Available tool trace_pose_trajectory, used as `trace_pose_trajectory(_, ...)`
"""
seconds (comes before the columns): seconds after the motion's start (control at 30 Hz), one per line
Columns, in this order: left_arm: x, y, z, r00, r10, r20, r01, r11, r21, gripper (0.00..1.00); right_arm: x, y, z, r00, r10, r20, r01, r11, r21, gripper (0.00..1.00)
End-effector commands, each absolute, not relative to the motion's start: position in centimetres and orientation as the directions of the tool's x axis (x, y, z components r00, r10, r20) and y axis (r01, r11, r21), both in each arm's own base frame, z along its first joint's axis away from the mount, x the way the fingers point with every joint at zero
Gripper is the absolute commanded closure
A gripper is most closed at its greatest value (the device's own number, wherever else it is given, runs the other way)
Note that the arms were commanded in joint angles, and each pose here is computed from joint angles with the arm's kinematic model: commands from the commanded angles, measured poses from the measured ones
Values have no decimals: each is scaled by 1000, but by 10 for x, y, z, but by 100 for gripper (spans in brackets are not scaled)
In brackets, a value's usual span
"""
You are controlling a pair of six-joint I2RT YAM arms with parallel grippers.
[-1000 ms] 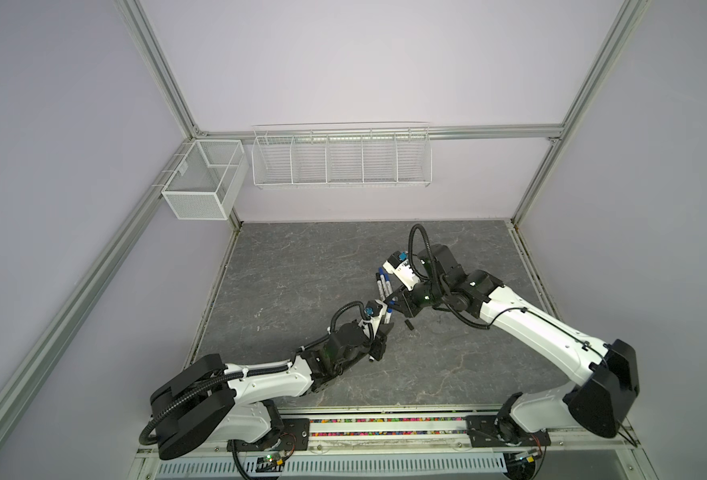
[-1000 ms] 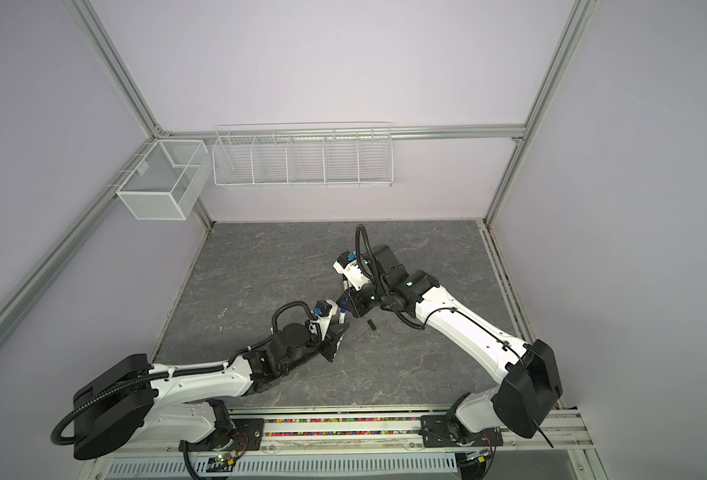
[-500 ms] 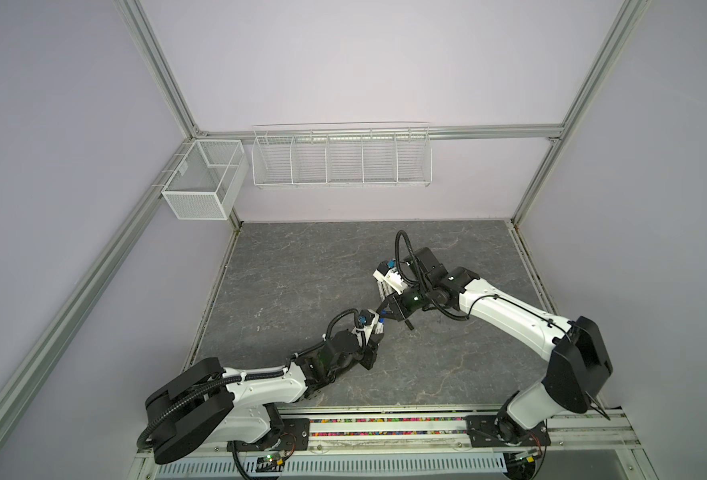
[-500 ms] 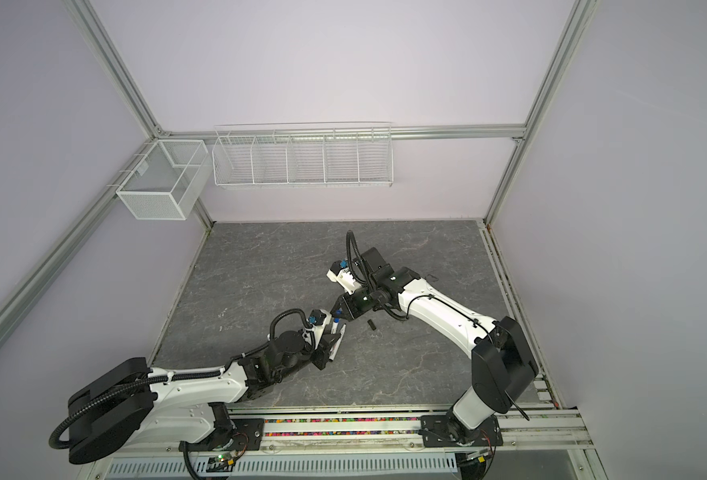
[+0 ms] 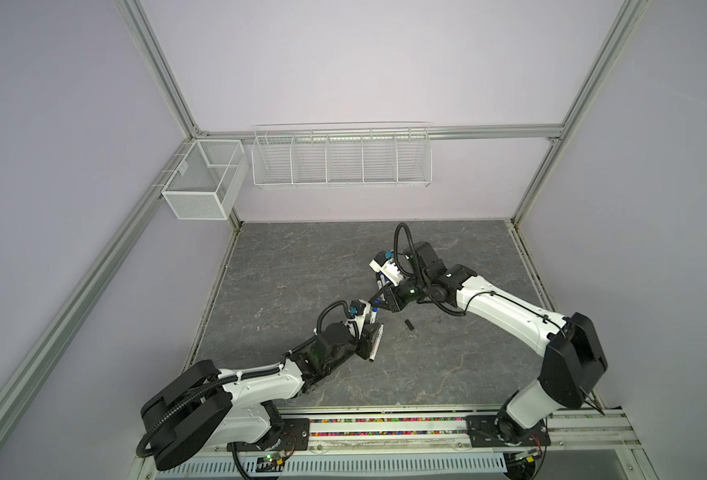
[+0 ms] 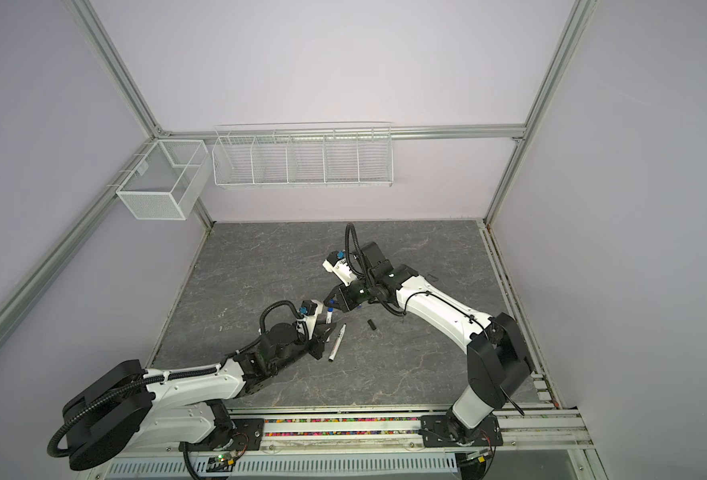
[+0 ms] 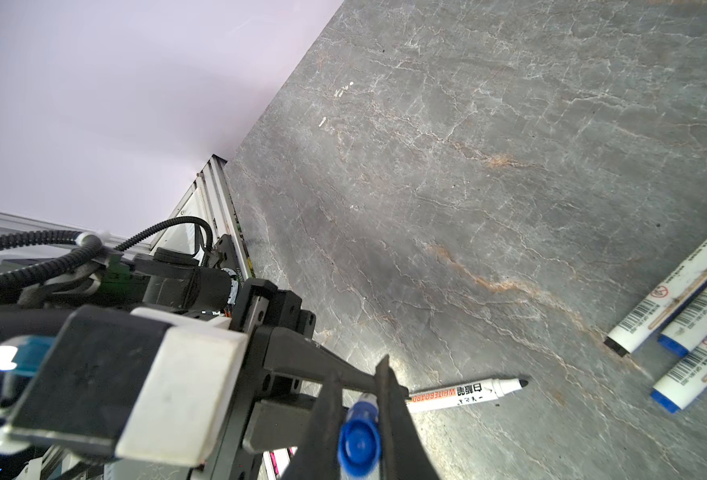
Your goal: Insert the pens into the pen caps
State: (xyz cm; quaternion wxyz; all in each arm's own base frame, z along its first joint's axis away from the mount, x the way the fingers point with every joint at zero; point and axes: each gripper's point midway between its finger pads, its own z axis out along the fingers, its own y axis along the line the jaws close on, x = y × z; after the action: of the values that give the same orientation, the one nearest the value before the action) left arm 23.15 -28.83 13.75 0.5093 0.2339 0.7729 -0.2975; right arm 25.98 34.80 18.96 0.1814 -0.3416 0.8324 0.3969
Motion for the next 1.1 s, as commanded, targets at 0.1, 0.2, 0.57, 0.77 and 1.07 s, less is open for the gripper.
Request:
trace_pose_trajectory(0.1,278,-242,366,80,-590,-803,639,649,-413,100,176,285,91,-791,-610,-50,-539,656,528,93)
trace_pose_trajectory(0.2,279,-242,371,82,-583,-809,646,649,-402,100,178,278,82,-796,-605,-33,-541,685,488,93)
trace_pose_trajectory(0.57,258,-303,332,-90,-402,-911,772,550,-319,100,208,299,145,-796,-511,-324,-601,600,529,93)
trace_pose_trajectory(0.77,242,-329,277,-220,-268,-938,779,531,-334,100,244,298,202,-773,-368,-517,-624,587,516,73)
trace_pose_trajectory(1.07,277,-318,204,-435,-313,-844,616,580,-532,100,306,248,296,-687,7,-727,-536,670,513,42)
